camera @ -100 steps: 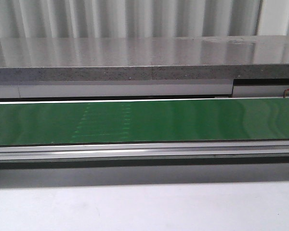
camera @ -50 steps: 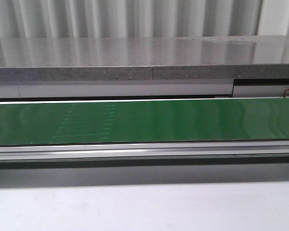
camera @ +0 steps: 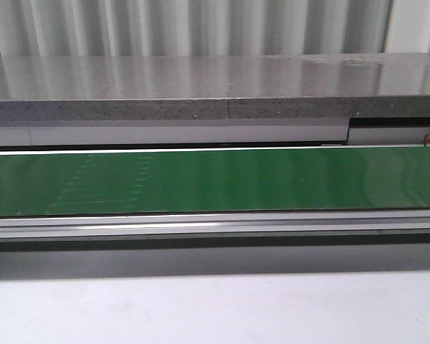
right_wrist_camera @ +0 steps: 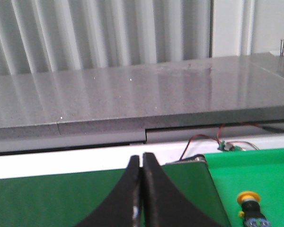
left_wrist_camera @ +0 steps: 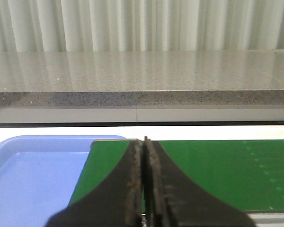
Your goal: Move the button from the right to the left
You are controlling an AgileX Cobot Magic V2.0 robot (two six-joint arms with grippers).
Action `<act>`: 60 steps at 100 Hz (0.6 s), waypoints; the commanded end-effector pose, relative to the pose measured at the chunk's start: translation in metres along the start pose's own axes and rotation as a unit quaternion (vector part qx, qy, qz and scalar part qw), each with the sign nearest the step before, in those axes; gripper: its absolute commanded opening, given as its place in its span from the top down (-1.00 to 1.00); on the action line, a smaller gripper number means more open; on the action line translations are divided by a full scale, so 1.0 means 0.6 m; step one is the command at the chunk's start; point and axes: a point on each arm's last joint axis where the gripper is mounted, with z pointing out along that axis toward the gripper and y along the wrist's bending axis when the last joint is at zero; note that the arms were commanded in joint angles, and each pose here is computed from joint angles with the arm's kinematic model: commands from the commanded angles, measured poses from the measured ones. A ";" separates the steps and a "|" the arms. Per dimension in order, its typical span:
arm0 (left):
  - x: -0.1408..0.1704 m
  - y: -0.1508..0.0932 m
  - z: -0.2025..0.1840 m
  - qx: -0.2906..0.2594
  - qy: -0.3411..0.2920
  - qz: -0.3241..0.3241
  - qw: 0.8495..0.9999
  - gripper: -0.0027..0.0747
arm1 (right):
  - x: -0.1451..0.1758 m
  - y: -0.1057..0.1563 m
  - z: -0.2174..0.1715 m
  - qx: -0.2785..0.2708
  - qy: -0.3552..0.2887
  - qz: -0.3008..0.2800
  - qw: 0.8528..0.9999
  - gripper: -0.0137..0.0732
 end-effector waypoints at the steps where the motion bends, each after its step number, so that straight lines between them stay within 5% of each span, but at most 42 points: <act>1: -0.002 -0.002 -0.004 0.007 -0.048 -0.007 0.999 0.98 | -0.056 0.006 0.003 0.008 0.037 -0.006 0.999 0.84; 26: -0.002 -0.002 -0.004 0.007 -0.048 -0.007 0.999 0.98 | -0.117 0.010 0.059 0.048 0.241 -0.018 0.969 0.84; 60: -0.002 -0.002 -0.004 0.007 -0.048 -0.007 0.999 0.98 | -0.114 0.013 0.124 0.047 0.305 -0.006 0.951 0.84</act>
